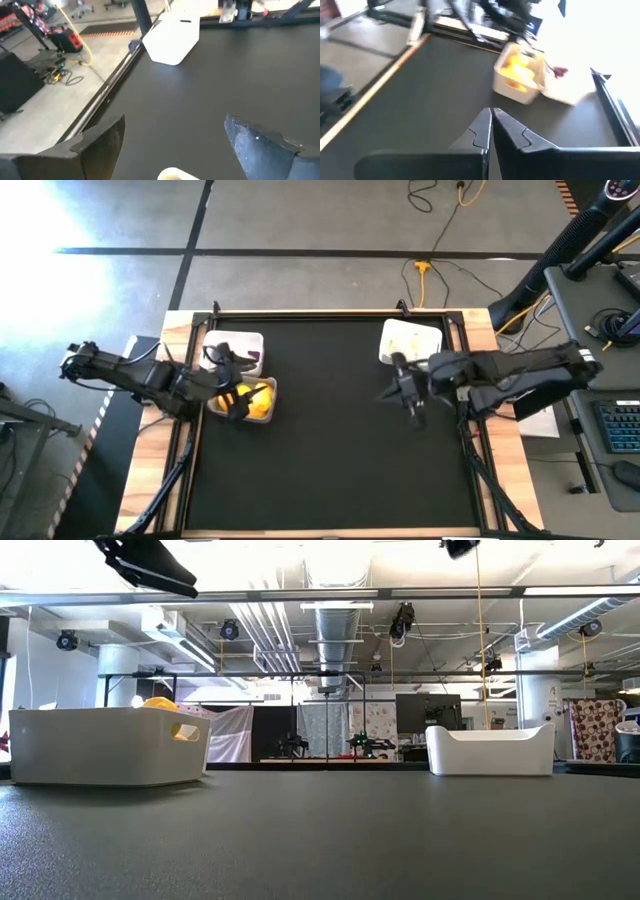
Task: Sort produce into baskets
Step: Return to Home Position
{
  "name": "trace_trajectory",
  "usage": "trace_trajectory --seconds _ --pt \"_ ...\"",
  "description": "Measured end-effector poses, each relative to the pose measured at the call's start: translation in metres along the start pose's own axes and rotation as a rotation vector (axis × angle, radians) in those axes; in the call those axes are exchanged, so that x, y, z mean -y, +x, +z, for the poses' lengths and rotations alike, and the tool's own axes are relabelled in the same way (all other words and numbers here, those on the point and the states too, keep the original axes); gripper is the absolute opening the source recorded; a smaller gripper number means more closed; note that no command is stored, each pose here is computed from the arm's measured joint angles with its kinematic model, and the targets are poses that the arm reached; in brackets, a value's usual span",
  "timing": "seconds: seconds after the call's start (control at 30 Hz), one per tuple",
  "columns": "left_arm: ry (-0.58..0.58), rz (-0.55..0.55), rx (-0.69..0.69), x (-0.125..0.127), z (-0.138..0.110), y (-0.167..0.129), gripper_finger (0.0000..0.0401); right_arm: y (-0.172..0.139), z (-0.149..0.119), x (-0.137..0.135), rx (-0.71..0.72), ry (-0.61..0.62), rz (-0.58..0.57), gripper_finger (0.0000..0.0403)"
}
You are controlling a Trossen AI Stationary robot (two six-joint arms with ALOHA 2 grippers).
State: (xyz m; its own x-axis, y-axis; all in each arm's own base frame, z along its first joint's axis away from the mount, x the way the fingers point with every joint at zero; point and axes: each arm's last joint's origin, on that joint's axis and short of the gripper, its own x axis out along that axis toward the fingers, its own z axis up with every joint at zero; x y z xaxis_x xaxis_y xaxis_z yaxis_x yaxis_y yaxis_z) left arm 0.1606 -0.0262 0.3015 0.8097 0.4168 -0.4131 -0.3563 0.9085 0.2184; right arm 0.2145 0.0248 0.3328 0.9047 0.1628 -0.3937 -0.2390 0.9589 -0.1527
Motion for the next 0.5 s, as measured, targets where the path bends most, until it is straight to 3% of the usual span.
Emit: trace_trajectory --seconds 0.17,0.33,0.5 --pt "-0.022 -0.137 0.030 0.000 -0.017 -0.002 0.0327 -0.026 -0.014 0.009 -0.014 0.085 -0.065 0.0009" --pt "-0.079 -0.228 0.121 -0.009 -0.031 -0.015 0.0327 -0.061 -0.023 0.001 0.158 0.023 -0.071 0.0009" --pt "-0.136 -0.332 0.302 -0.018 -0.045 -0.028 0.0327 -0.099 -0.057 -0.012 0.339 0.062 -0.088 0.0009"
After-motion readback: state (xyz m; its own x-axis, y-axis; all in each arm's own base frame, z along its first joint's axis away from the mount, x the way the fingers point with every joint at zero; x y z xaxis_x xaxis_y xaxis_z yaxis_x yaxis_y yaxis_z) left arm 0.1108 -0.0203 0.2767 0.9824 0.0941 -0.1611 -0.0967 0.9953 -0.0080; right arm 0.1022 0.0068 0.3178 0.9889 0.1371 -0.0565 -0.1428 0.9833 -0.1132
